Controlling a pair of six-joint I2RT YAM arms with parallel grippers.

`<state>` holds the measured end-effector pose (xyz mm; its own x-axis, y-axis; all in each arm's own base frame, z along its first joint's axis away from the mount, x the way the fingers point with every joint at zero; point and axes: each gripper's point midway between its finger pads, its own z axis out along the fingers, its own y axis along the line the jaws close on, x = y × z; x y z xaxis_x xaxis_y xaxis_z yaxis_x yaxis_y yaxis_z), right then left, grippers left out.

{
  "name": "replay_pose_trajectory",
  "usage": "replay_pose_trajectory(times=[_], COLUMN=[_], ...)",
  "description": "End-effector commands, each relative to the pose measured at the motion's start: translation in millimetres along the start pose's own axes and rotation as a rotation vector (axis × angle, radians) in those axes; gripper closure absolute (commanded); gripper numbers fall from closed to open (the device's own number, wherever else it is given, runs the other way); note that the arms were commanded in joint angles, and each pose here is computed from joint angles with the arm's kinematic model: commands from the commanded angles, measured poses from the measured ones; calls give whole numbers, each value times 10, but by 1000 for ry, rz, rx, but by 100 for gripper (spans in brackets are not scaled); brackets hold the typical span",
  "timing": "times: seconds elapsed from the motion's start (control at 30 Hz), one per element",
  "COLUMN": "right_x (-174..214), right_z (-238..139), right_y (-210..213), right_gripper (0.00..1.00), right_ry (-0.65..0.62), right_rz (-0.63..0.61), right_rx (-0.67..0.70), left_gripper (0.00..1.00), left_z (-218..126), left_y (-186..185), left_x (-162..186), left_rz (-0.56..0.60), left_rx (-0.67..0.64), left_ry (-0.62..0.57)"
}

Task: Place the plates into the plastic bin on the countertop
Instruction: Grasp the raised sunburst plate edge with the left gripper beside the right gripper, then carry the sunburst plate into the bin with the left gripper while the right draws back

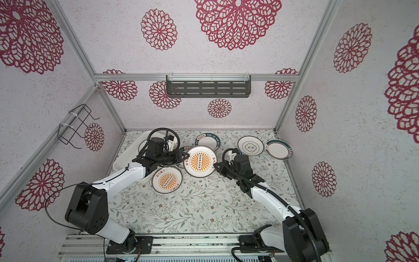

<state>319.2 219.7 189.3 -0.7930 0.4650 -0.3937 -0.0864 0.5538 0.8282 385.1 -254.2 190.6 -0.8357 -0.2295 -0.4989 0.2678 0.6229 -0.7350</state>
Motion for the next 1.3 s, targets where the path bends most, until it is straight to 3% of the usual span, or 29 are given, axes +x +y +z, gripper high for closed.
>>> replay_pose_trajectory(times=[0.0, 0.17, 0.2, 0.27, 0.37, 0.43, 0.57, 0.93, 1.27], right_x=[-221, -227, -231, -239, -265, -282, -298, -383, -440], right_z=[-121, -123, -125, -129, -140, -139, -135, -76, -17], right_y=[356, 357, 351, 333, 312, 291, 288, 365, 636], right_gripper=[100, 100, 95, 70, 50, 25, 1, 1, 1], right_ry=[-88, -98, -102, -117, -136, -145, -149, -145, -157], right_rz=[-31, -33, -33, -35, -44, -49, -65, -106, -158], right_rx=[-126, -137, -139, -139, -128, -111, -102, -92, -216], left_gripper=[87, 95, 96, 98, 99, 99, 99, 99, 98], left_z=[39, 69, 70, 64, 54, 43, 34, -108, -586], left_y=[-64, -78, -78, -93, -80, -64, -19, 93, 667], left_x=[-90, -97, -105, -134, -170, -198, -219, -340, -694], left_rz=[-1, -35, -43, -55, -67, -73, -83, -120, -221], left_rx=[43, 73, 82, 95, 94, 90, 80, 70, -86], left_ry=[-16, -13, -17, -26, -37, -45, -53, -72, -206])
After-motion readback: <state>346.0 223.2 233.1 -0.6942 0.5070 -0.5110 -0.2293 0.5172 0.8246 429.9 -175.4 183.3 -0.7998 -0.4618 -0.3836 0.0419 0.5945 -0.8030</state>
